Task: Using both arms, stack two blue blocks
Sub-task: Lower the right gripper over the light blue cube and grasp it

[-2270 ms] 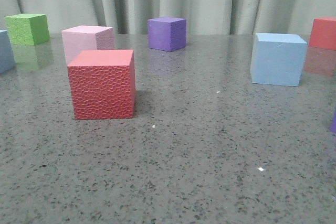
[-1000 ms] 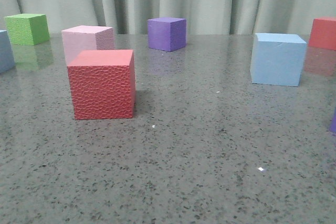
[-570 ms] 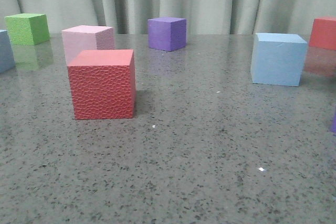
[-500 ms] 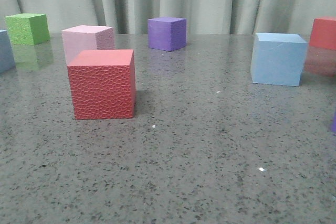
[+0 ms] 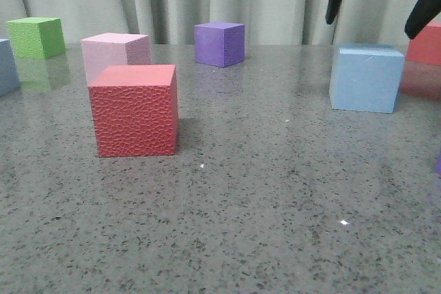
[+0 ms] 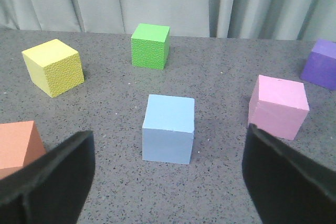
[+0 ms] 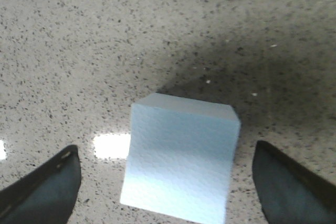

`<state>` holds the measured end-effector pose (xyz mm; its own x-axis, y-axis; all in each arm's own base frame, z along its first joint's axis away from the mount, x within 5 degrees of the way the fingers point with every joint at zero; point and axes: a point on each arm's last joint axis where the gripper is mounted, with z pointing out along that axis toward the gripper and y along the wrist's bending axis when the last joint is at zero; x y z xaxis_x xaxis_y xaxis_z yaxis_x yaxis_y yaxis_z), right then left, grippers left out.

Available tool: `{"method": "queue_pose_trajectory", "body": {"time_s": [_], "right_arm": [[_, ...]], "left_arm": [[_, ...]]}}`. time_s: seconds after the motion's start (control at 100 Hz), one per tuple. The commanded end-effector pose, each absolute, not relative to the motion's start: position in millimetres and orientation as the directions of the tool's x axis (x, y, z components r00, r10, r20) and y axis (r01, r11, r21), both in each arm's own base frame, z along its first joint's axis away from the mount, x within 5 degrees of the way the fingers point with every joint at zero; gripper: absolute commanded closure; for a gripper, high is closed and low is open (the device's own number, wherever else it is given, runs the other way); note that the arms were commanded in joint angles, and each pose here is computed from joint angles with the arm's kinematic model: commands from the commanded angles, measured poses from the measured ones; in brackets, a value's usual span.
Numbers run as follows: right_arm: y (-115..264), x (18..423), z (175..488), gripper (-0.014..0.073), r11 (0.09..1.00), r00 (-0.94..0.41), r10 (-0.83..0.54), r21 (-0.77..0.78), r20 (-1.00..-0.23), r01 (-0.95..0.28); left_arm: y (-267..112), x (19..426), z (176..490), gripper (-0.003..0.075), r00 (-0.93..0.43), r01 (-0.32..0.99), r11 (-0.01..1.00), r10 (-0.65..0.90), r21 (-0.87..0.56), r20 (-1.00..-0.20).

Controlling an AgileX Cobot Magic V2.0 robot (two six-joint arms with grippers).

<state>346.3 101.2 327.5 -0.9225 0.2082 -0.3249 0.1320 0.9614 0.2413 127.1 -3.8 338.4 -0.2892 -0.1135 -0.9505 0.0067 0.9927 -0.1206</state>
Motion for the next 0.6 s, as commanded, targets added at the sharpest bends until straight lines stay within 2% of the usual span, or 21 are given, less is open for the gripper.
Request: {"method": "queue_pose_trajectory", "body": {"time_s": [0.0, 0.59], "right_arm": [[102, 345, 348, -0.0057, 0.95, -0.892, 0.24, 0.284, -0.383, 0.134], [104, 359, 315, -0.0055, 0.957, -0.927, 0.245, 0.225, -0.286, 0.184]], "left_arm": [[-3, 129, 357, 0.0176, -0.181, 0.012, 0.991, -0.128, -0.133, -0.975], [-3, 129, 357, 0.0176, -0.181, 0.012, 0.991, -0.128, -0.133, -0.975]]}}
